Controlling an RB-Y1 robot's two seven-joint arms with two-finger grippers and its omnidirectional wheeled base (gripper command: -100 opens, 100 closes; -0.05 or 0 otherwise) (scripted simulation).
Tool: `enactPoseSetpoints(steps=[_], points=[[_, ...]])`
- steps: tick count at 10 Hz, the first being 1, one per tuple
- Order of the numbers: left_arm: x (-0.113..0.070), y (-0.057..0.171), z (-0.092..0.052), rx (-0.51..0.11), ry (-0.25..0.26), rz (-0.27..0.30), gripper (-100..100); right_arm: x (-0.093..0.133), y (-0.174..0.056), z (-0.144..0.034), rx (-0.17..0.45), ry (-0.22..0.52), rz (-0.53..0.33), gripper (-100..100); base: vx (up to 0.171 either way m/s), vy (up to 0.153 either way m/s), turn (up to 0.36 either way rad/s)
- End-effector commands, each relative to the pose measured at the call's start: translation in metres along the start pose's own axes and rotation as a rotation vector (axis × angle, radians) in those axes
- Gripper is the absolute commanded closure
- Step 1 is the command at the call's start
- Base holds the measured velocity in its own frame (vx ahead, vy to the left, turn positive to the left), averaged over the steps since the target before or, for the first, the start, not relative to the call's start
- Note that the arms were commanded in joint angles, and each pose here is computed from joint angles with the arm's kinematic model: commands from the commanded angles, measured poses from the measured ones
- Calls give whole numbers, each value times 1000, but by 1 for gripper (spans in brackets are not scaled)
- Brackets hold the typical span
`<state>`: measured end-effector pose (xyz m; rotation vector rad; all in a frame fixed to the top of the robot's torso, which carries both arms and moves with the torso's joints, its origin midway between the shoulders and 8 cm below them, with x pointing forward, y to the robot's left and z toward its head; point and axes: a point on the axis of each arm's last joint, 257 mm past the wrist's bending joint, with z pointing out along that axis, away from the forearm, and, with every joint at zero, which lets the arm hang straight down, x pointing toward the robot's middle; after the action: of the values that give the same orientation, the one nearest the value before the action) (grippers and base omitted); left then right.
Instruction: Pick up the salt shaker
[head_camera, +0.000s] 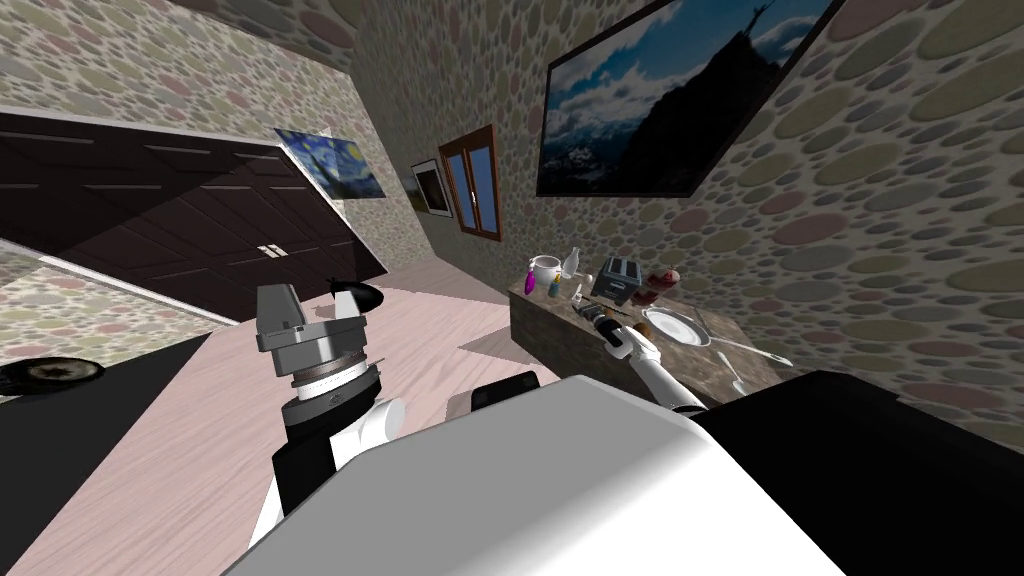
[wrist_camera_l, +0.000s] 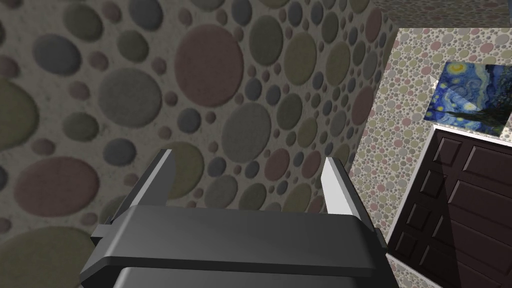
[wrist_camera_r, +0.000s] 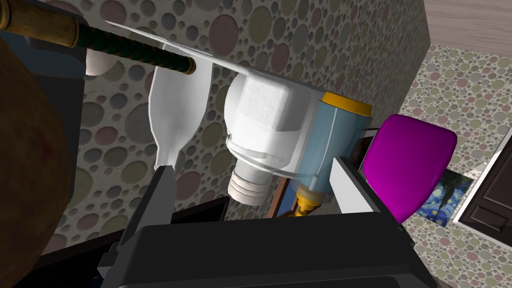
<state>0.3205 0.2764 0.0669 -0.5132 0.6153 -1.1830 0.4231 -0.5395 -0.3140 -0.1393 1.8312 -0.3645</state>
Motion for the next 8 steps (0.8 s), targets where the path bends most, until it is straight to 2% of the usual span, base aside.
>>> enactPoseSetpoints(steps=[1,2,3,4,5,6,7,8], points=[[0,0,0,0,0,0,0,-8,6,12,-20,-23,0,-100,46,25,-58],[0,0,0,0,0,0,0,-8,28,20,-72,-30,-20,-100,69,16,-333],[0,0,0,0,0,0,0,-13,31,25,-87,-44,-17,-100,83,27,-392],[0,0,0,0,0,0,0,-19,31,30,-85,-51,-15,-100,46,21,-76],[0,0,0,0,0,0,0,-19,56,39,-147,-58,-32,-100,101,29,-340],[0,0,0,0,0,0,0,-31,58,46,-155,-81,-32,-100,94,37,-379],[0,0,0,0,0,0,0,-28,81,50,-212,-79,-45,-100,129,35,-480],[0,0,0,0,0,0,0,-42,86,59,-227,-104,-51,-100,106,62,-313]])
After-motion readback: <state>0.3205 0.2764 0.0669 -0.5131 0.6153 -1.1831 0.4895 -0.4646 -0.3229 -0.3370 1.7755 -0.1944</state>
